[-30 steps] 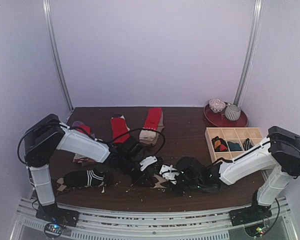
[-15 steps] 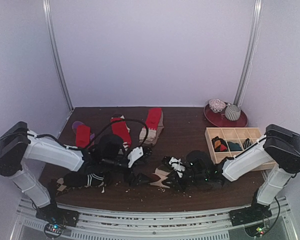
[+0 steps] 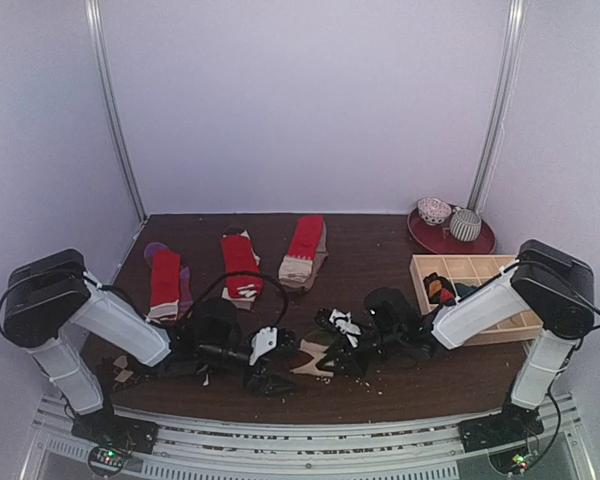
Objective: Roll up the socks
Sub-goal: Roll a pair of socks at the center of the board.
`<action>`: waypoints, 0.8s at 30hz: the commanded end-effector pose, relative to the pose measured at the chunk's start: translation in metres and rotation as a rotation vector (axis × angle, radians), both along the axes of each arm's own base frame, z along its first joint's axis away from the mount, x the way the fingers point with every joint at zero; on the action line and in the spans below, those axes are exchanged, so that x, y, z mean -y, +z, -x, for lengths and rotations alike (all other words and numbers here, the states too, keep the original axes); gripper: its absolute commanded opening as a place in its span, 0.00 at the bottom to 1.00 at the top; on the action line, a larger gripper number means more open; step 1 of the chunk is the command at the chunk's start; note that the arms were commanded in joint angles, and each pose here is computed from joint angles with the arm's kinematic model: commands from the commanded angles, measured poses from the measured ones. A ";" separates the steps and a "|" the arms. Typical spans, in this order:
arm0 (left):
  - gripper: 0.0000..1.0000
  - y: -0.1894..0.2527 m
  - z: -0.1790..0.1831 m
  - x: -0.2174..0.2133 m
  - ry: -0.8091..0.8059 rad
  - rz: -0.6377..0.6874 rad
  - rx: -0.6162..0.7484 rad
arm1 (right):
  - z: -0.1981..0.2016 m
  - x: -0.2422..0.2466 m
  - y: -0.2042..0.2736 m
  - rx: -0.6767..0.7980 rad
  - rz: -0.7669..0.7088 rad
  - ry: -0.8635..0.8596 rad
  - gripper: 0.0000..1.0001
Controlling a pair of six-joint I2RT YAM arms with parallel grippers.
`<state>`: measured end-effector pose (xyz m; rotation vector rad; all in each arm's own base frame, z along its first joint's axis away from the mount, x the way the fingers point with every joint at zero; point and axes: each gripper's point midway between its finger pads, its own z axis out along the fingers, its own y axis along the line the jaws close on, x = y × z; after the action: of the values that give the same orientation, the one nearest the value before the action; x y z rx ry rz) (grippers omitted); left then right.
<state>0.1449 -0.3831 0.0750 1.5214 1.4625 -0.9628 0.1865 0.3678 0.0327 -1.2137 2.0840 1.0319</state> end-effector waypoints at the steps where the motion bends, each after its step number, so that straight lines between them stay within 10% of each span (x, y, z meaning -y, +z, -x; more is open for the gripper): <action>1: 0.73 0.012 -0.014 0.013 0.018 0.064 0.093 | 0.044 0.048 -0.070 -0.220 0.261 0.030 0.22; 24: 0.70 -0.038 -0.018 0.009 0.070 -0.079 -0.005 | 0.042 0.051 -0.072 -0.242 0.262 0.035 0.22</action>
<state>0.1634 -0.3843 0.0495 1.4898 1.5289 -0.8566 0.1867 0.3685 0.0315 -1.2481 2.0734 1.0786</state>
